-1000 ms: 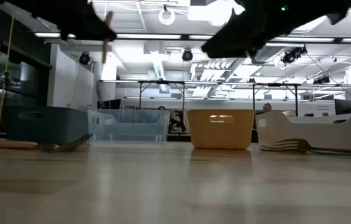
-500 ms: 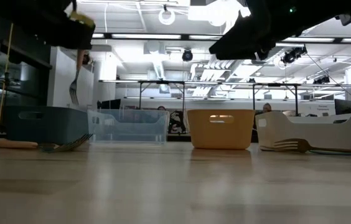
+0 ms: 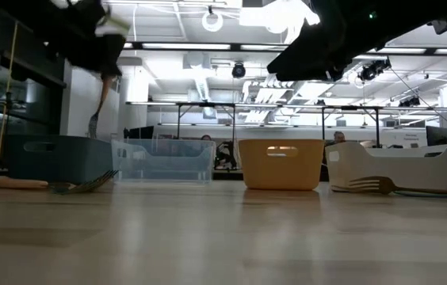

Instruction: Sort silverware by color (type)

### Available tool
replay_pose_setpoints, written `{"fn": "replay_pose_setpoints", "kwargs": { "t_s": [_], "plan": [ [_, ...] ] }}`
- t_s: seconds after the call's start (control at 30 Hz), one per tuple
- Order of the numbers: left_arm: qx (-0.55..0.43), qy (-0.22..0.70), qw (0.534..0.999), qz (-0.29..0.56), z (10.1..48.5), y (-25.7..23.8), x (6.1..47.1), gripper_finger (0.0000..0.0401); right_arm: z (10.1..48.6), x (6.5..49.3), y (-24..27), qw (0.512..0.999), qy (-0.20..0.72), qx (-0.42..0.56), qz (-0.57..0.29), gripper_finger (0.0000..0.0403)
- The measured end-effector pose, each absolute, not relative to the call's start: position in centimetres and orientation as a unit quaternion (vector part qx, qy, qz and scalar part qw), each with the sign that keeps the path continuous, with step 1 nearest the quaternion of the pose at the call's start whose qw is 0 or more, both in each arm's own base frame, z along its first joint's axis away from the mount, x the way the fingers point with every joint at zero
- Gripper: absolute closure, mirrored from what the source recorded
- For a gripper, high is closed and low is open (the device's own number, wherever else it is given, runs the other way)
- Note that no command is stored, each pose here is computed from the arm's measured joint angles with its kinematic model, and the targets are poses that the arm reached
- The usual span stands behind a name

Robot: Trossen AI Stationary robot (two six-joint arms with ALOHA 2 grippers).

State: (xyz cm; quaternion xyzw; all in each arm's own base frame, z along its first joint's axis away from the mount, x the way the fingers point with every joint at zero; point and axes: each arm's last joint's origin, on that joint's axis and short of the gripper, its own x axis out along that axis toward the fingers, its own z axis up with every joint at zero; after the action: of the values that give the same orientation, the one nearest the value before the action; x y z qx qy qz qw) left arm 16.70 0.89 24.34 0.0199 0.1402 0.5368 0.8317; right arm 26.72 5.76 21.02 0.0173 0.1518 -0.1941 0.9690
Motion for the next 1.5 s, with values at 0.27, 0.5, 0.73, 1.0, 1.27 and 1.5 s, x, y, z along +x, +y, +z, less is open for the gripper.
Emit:
{"fn": "replay_pose_setpoints", "kwargs": {
  "t_s": [0.27,0.5,0.73,1.0,1.27,1.5],
  "plan": [
    [-0.033,0.216,0.849,0.482,32.5,3.4,15.2,0.0336,21.0,26.7,5.7,0.969,0.155,0.012,-0.194,0.0195],
    [-0.128,0.391,0.753,0.513,31.2,5.9,13.7,0.0336,21.0,26.7,5.7,0.969,0.156,0.008,-0.193,0.0195],
    [-0.167,0.448,0.722,0.500,26.9,8.3,15.6,0.0336,21.0,26.7,5.7,0.969,0.156,0.006,-0.193,0.0195],
    [-0.228,0.454,0.695,0.509,25.4,10.7,16.7,0.0336,21.0,26.7,5.7,0.969,0.156,0.003,-0.193,0.0195],
    [-0.267,0.511,0.647,0.499,23.4,11.7,17.1,0.0336,21.0,26.7,5.7,0.969,0.156,0.004,-0.193,0.0195],
    [-0.253,0.535,0.642,0.487,22.8,12.0,17.4,0.0278,21.0,26.7,5.7,0.968,0.155,0.014,-0.195,0.0195]
  ]
}}
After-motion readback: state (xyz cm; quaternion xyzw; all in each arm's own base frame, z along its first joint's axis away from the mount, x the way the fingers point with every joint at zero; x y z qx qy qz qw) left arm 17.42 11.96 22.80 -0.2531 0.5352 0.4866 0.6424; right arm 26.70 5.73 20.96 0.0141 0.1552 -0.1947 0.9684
